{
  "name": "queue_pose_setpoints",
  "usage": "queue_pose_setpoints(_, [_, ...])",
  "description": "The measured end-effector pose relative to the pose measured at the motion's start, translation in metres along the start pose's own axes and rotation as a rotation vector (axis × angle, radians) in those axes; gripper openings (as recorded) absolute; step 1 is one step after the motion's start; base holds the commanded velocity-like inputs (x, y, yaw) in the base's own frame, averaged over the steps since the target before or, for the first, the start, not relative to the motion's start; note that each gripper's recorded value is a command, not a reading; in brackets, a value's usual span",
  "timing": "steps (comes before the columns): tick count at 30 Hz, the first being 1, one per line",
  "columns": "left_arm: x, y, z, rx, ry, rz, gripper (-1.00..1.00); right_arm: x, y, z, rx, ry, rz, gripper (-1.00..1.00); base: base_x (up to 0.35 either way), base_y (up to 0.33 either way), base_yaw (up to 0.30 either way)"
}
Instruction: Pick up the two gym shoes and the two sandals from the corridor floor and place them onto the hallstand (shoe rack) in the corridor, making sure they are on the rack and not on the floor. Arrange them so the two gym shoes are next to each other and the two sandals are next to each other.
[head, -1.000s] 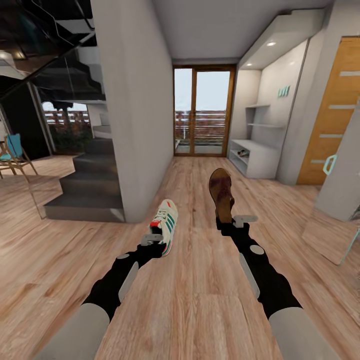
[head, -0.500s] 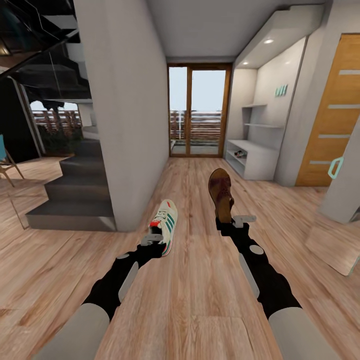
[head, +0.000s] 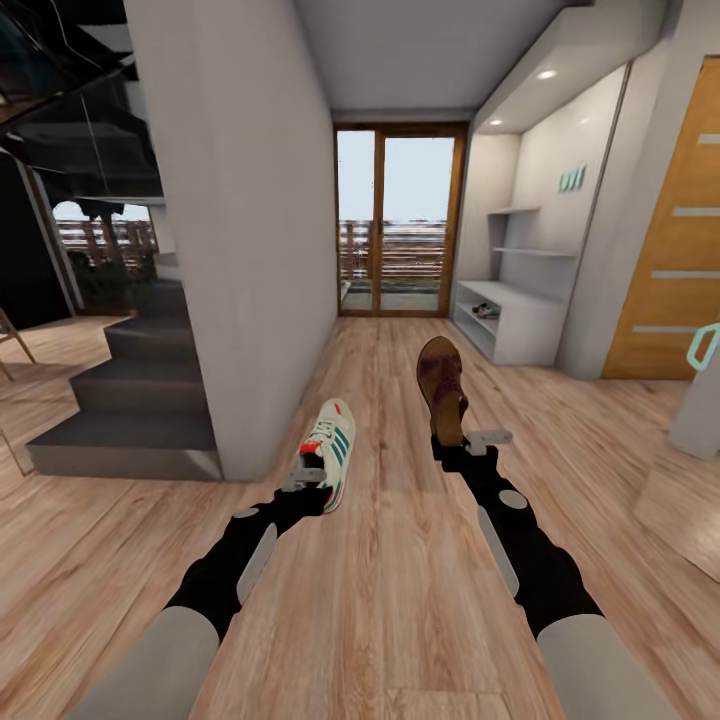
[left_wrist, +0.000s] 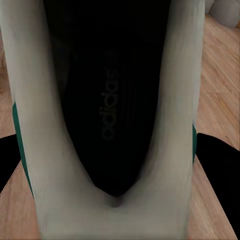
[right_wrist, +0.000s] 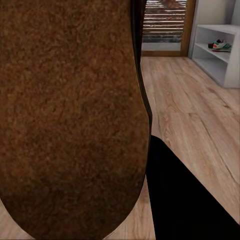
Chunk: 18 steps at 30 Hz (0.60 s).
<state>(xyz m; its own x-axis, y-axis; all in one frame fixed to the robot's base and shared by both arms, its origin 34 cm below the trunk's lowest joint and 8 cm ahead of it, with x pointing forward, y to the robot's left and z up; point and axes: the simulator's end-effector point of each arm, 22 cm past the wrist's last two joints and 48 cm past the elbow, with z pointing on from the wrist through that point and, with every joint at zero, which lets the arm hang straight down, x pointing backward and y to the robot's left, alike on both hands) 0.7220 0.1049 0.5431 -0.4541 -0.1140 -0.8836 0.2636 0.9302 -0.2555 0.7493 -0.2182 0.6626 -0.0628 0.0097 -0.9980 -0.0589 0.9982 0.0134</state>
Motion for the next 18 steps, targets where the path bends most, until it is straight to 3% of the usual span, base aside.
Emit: queue_pose_setpoints(18, [0.0000,-0.0001,0.0000,0.000,0.000,0.000,-1.00,0.0007,0.0001,0.0000,0.000,0.002,0.000,-1.00,0.346,-0.075,0.000])
